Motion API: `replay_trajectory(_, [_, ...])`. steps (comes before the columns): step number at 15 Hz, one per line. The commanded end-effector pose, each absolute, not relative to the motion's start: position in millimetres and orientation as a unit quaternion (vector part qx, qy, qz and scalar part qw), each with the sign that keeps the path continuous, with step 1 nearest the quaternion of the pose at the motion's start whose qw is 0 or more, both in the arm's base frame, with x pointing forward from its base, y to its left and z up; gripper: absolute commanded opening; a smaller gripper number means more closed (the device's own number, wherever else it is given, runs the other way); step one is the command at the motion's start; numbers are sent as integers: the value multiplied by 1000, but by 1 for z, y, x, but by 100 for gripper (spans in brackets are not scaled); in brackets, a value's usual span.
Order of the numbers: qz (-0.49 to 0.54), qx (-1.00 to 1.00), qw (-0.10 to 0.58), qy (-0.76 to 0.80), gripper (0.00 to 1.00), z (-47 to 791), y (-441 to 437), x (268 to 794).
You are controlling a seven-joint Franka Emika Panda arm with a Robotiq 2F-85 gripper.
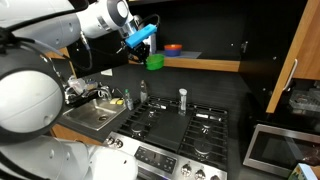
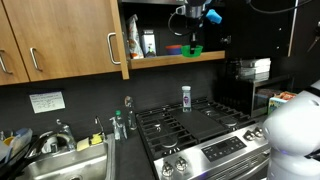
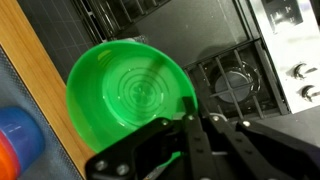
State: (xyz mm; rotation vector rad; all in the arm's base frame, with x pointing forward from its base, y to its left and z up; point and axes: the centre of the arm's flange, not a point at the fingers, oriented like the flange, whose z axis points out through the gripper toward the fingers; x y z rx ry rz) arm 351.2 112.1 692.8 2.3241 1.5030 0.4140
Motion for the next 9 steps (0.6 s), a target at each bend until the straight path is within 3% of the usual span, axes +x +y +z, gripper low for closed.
replay_trajectory(1, [179,819,147,526,1,721,106,360])
replay_trajectory(9, [224,817,118,518,1,767,103,398])
